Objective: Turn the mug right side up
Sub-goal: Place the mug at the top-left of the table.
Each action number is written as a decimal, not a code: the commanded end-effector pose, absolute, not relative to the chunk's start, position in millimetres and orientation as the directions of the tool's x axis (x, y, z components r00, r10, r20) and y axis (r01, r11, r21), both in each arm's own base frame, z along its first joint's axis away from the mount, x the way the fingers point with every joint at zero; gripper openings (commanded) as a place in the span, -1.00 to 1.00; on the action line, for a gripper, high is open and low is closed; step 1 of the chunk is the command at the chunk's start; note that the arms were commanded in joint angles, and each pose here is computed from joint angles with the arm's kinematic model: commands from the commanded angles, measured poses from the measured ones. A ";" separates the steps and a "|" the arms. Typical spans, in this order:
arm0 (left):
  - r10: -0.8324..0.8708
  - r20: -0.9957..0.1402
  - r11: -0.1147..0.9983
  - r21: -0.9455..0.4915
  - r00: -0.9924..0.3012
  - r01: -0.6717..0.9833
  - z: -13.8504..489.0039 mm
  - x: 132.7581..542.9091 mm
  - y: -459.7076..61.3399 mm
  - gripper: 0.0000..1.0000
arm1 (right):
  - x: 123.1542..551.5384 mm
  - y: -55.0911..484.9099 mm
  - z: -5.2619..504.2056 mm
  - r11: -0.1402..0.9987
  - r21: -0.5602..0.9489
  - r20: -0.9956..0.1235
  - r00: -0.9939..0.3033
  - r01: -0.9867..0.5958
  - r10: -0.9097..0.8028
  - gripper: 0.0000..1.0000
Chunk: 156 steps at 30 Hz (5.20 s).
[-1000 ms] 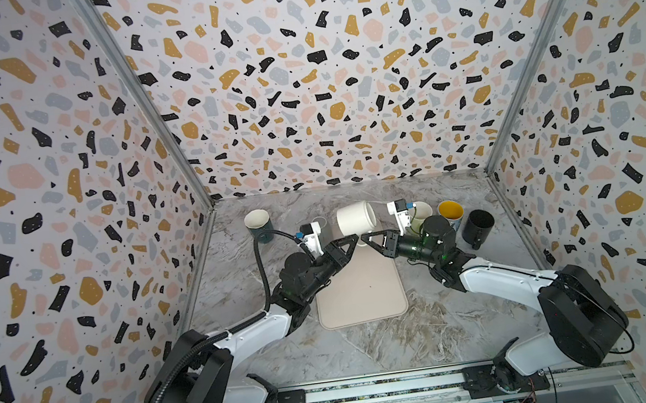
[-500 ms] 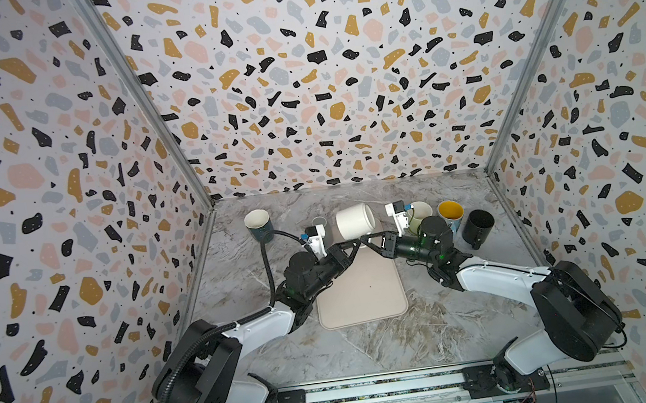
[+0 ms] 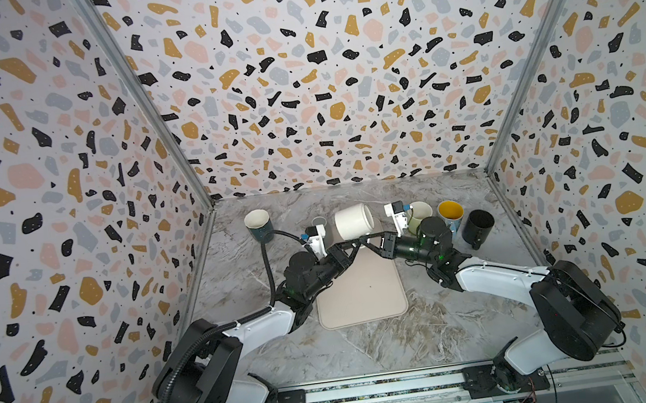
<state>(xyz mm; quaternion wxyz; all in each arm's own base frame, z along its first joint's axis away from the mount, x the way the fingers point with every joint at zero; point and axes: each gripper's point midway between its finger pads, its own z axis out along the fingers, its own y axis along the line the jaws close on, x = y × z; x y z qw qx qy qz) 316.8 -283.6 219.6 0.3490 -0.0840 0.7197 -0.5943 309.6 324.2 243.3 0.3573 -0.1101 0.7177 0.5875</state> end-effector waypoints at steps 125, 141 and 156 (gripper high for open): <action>-0.395 -0.805 0.847 -0.506 -0.443 0.162 254.8 367.5 -185.4 -1.00 | 279.3 208.3 218.8 0.645 0.585 -0.769 -0.589 -0.491 0.250 0.98; -0.395 -0.800 0.918 -0.355 -0.451 -0.174 222.7 368.5 -81.8 -1.00 | 271.3 160.1 220.6 0.762 0.457 -0.857 -0.457 -0.458 0.240 0.98; -0.257 -0.851 0.891 -0.025 -0.458 -0.454 216.0 374.6 -6.2 -1.00 | 266.6 142.3 213.7 0.854 0.369 -0.883 -0.424 -0.367 0.199 0.98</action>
